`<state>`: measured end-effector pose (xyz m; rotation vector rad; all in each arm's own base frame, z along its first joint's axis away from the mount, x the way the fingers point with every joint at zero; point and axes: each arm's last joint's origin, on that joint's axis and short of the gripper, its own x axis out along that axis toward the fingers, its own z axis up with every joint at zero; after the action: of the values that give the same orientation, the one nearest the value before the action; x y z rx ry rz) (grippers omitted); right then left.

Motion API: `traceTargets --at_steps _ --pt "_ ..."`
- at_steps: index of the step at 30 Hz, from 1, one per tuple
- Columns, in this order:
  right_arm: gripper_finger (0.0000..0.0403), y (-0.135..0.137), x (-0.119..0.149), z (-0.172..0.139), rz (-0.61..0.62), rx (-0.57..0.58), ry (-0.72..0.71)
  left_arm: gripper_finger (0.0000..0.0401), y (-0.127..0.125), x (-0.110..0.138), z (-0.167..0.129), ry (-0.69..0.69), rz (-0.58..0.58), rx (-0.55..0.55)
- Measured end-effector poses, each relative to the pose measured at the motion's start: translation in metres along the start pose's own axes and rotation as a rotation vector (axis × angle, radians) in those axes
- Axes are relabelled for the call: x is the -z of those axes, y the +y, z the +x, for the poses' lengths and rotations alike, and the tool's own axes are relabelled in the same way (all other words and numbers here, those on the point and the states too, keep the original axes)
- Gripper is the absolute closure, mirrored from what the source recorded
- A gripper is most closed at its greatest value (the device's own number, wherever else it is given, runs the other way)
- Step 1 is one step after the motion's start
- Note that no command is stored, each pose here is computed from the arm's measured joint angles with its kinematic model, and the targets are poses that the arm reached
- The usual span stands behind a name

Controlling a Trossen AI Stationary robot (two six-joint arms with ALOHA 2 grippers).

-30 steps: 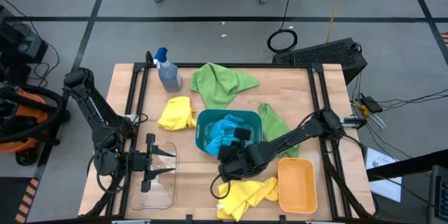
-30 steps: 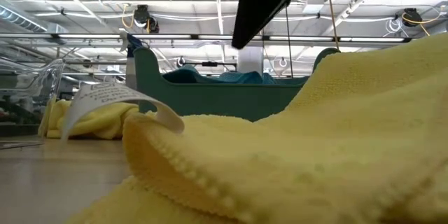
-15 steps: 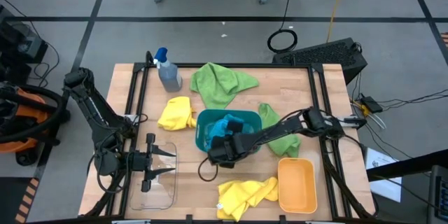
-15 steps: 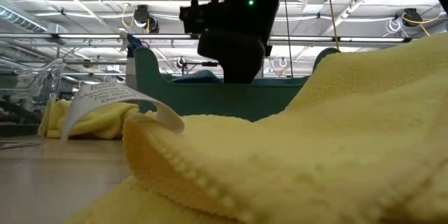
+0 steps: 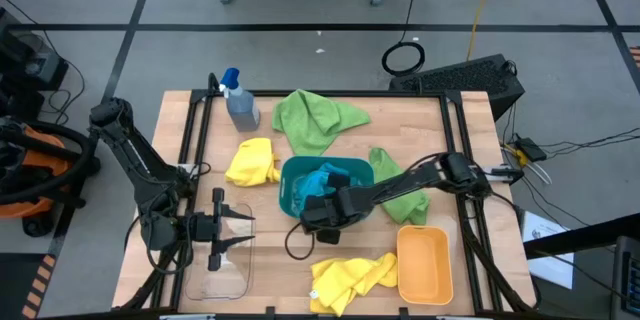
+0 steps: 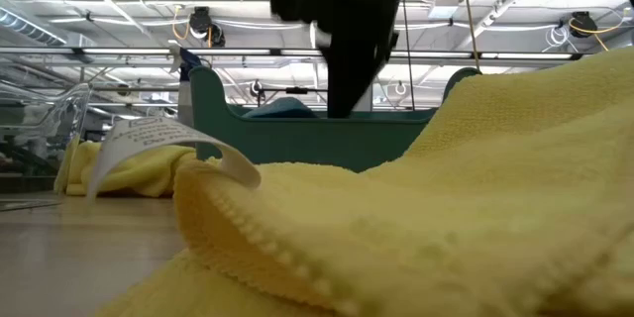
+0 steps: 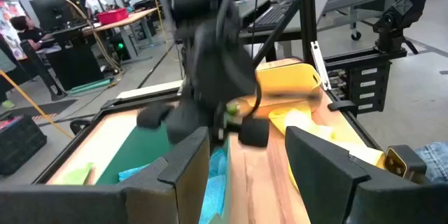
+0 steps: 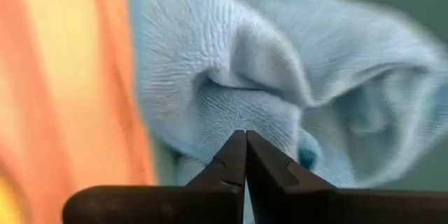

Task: Sort microfiber towel by color & place in baskets
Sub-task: Put the blue microfiber towel into the blue bin

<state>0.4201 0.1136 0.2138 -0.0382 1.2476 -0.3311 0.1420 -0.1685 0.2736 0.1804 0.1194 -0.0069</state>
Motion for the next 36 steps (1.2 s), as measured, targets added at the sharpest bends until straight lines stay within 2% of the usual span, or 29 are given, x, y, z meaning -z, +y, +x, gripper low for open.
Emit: traceTargets --at_steps 5,9,16,21,26,28,32,36 --pt "0.0402 0.015 -0.006 -0.028 0.02 -0.073 -0.178 0.0206 0.0 0.0 0.001 -0.002 -0.005 0.027" --pt "0.0402 0.033 -0.014 -0.026 -0.022 -0.131 -0.298 0.0206 0.0 -0.001 0.001 -0.006 -0.022 0.029" --pt "0.0402 0.028 -0.014 0.012 -0.006 -0.024 -0.209 0.0206 -0.001 -0.001 0.001 -0.005 -0.034 0.041" --pt "0.0402 0.02 -0.018 0.028 0.003 -0.044 -0.169 0.0206 -0.001 -0.001 0.001 -0.004 -0.033 0.041" --pt "0.0403 0.014 -0.016 0.015 -0.019 -0.063 -0.151 0.0206 -0.001 0.0 0.001 -0.002 -0.03 0.041" --pt "0.0403 0.008 -0.012 0.004 -0.017 -0.024 -0.134 0.0206 -0.001 -0.001 0.001 -0.004 -0.033 0.037" --pt "0.0403 -0.004 -0.006 -0.001 -0.029 0.126 -0.093 0.0206 0.001 -0.005 0.002 -0.031 -0.099 0.017" --pt "0.0403 -0.017 -0.013 0.011 -0.036 0.124 -0.075 0.0206 0.005 -0.005 0.007 -0.032 -0.128 -0.018"
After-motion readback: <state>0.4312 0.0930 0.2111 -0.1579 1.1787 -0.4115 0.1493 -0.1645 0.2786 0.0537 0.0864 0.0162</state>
